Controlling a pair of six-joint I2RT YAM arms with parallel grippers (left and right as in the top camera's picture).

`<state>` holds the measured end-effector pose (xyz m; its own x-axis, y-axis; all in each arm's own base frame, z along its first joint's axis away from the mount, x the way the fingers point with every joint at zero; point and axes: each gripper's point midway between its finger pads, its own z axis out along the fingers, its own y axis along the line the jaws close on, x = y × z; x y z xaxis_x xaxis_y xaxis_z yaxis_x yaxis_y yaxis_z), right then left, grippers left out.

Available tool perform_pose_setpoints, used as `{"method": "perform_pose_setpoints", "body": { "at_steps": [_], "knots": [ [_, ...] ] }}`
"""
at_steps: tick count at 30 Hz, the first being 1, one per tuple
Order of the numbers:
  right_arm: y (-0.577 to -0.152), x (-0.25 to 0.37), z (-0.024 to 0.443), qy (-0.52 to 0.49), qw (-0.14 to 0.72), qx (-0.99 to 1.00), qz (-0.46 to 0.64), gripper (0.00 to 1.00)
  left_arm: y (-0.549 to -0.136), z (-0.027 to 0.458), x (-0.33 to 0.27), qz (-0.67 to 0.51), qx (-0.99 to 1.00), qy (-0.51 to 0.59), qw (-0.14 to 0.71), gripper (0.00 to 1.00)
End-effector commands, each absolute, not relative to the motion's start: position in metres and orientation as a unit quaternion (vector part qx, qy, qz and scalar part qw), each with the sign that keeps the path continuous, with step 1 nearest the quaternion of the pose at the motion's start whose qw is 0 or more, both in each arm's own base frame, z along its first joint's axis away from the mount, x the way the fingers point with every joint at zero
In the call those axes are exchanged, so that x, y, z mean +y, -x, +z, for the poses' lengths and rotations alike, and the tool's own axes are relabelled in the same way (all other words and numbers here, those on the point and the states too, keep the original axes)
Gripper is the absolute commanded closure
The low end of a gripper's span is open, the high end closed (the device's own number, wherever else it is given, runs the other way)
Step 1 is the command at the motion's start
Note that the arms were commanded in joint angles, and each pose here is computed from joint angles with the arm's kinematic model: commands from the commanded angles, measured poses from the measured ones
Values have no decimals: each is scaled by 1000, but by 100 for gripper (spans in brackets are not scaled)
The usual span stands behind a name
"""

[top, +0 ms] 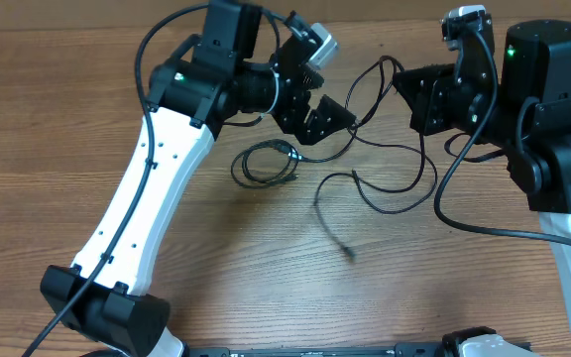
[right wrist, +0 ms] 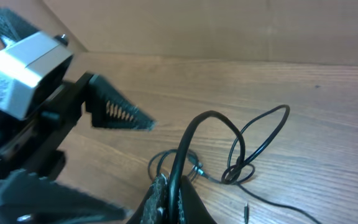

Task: Untangle cables

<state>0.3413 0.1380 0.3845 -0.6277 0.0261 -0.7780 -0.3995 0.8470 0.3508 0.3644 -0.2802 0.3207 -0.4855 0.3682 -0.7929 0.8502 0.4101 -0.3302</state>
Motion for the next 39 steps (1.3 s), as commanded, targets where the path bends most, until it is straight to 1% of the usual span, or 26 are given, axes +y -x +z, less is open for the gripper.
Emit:
{"method": "perform_pose_setpoints", "body": {
  "at_steps": [1, 5, 6, 13, 18, 22, 25, 26, 28, 29, 31, 32, 33, 35, 39],
  "knots": [
    [-334, 142, 392, 130, 422, 858, 265, 96, -391, 317, -268, -310, 796, -378, 358, 0],
    [-332, 144, 394, 148, 427, 852, 264, 97, -404, 319, -258, -323, 823, -308, 353, 0],
    [-332, 144, 395, 148, 428, 852, 264, 96, -403, 318, -258, -322, 823, -311, 351, 0],
    [-329, 153, 403, 155, 429, 839, 296, 96, -389, 311, -282, -313, 794, -384, 352, 0],
    [-325, 163, 410, 159, 424, 828, 331, 96, -378, 326, -307, -347, 742, -435, 374, 0],
    [-321, 171, 420, 164, 423, 815, 362, 97, -383, 332, -311, -352, 729, -439, 391, 0],
    [-313, 182, 430, 189, 420, 794, 397, 96, -386, 331, -313, -352, 726, -440, 394, 0],
    [-311, 184, 432, 193, 418, 790, 406, 96, -386, 331, -313, -351, 726, -440, 395, 2],
    [-310, 185, 434, 190, 414, 789, 413, 96, -388, 331, -314, -351, 725, -440, 397, 17],
    [-310, 185, 433, 188, 413, 789, 414, 96, -389, 331, -314, -351, 724, -440, 399, 29],
    [-307, 186, 435, 192, 410, 786, 420, 96, -392, 332, -314, -347, 723, -439, 405, 62],
    [-305, 188, 437, 196, 409, 783, 426, 96, -395, 332, -313, -339, 726, -437, 409, 73],
    [-302, 189, 439, 201, 409, 779, 431, 96, -399, 330, -311, -329, 731, -433, 412, 82],
    [-296, 190, 447, 206, 416, 770, 437, 96, -415, 322, -299, -278, 757, -412, 424, 90],
    [-288, 187, 465, 208, 440, 754, 441, 96, -429, 311, -282, -220, 789, -388, 423, 88]
  ]
}}
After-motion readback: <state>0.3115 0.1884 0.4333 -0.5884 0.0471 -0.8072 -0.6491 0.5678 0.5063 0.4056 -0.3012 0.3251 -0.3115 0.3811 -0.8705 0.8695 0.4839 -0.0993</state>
